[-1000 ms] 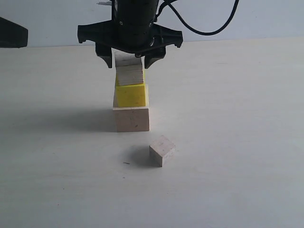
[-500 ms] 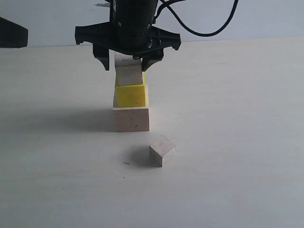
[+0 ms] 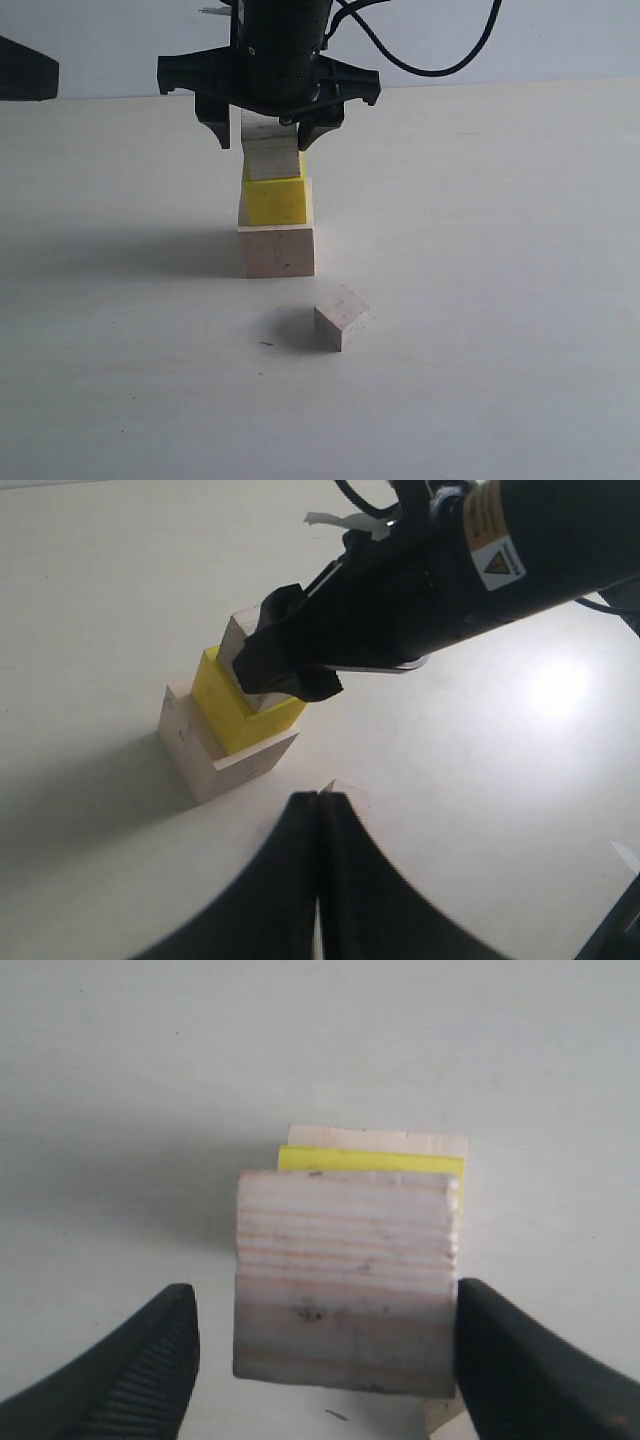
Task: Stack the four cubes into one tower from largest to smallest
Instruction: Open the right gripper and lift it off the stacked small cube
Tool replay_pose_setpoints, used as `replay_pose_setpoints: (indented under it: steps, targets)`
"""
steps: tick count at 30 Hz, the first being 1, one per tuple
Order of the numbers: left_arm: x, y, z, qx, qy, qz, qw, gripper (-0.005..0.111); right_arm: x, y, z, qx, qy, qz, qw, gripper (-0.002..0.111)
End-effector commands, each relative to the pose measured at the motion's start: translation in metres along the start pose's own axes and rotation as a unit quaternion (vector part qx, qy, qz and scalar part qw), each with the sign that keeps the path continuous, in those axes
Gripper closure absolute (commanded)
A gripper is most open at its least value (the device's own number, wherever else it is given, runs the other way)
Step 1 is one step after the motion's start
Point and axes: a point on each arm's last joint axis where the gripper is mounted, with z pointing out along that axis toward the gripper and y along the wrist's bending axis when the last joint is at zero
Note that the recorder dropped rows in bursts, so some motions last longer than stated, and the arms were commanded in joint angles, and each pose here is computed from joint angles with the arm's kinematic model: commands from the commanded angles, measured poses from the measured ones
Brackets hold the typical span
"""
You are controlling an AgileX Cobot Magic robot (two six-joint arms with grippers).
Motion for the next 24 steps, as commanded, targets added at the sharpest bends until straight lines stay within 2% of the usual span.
replay_pose_setpoints:
  steps: [1, 11, 24]
  targets:
    - [0.001, -0.002, 0.000, 0.005, 0.001, -0.003, 1.000, 0.107, -0.001, 0.000, -0.003, 0.000, -0.002, -0.006, 1.000, 0.040]
    - [0.002, -0.002, 0.000, 0.004, 0.001, -0.002, 1.000, 0.107, -0.002, 0.000, -0.004, -0.001, -0.005, -0.018, 1.000, 0.040]
    - [0.002, -0.002, 0.000, 0.004, 0.001, -0.002, 1.000, 0.107, -0.004, -0.003, -0.037, -0.017, -0.033, -0.023, 0.999, 0.040]
